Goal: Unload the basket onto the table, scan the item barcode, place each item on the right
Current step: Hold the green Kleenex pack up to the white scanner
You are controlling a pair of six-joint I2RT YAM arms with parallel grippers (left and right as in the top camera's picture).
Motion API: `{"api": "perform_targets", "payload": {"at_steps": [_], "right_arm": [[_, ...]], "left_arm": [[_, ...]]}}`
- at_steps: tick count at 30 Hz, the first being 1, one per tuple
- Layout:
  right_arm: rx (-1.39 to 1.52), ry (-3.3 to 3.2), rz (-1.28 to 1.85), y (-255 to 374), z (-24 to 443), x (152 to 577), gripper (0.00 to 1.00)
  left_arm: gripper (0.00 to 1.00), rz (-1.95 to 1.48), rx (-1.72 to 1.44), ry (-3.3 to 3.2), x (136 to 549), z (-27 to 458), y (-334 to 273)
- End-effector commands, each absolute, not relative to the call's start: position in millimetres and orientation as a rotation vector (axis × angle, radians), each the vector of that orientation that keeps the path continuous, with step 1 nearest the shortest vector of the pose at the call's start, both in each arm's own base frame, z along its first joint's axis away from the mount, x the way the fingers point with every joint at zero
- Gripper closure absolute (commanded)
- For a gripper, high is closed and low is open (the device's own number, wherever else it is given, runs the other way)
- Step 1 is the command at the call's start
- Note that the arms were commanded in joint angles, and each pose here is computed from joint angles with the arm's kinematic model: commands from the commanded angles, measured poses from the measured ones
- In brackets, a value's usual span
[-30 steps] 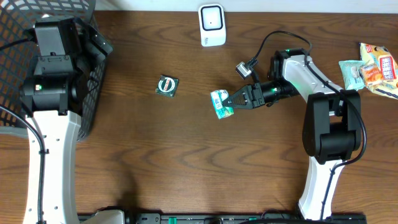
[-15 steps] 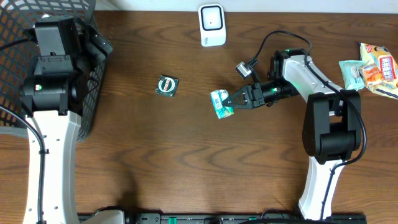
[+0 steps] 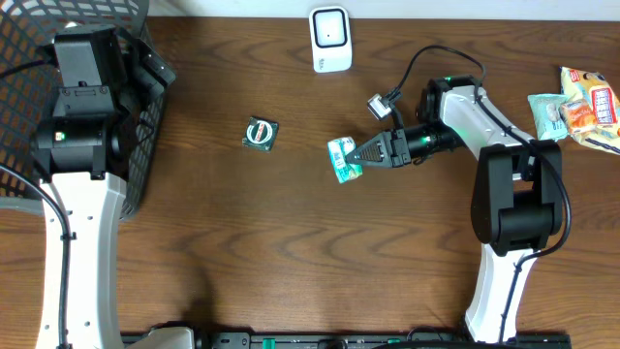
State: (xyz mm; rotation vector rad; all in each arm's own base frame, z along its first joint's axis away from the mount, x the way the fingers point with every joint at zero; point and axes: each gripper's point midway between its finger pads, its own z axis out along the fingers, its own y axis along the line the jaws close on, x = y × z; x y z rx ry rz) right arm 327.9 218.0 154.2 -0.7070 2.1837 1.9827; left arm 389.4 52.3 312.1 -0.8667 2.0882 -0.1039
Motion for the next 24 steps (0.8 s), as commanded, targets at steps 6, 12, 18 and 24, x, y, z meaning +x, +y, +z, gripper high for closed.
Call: {"api": "perform_targets", "payload": {"at_steps": [6, 12, 18, 24], "right_arm": [[-0.425, 2.752, 1.599, 220.7, 81.0, 367.2, 0.99], [-0.368, 2.947, 0.868, 193.6, 58.6, 415.1, 0.99], [-0.469, 2.780, 0.146, 169.2, 95.8, 477.6, 0.99], [-0.566, 2.406, -0.248, 178.0, 149.1, 541.9, 0.99]], "left_arm": [[0.02, -0.107, -0.883, 2.077, 387.6, 314.3, 54.2], [0.02, -0.107, -0.883, 2.077, 387.6, 314.3, 54.2], [0.02, -0.107, -0.883, 2.077, 387.6, 314.3, 54.2], [0.02, -0.107, -0.883, 2.077, 387.6, 314.3, 54.2]]}}
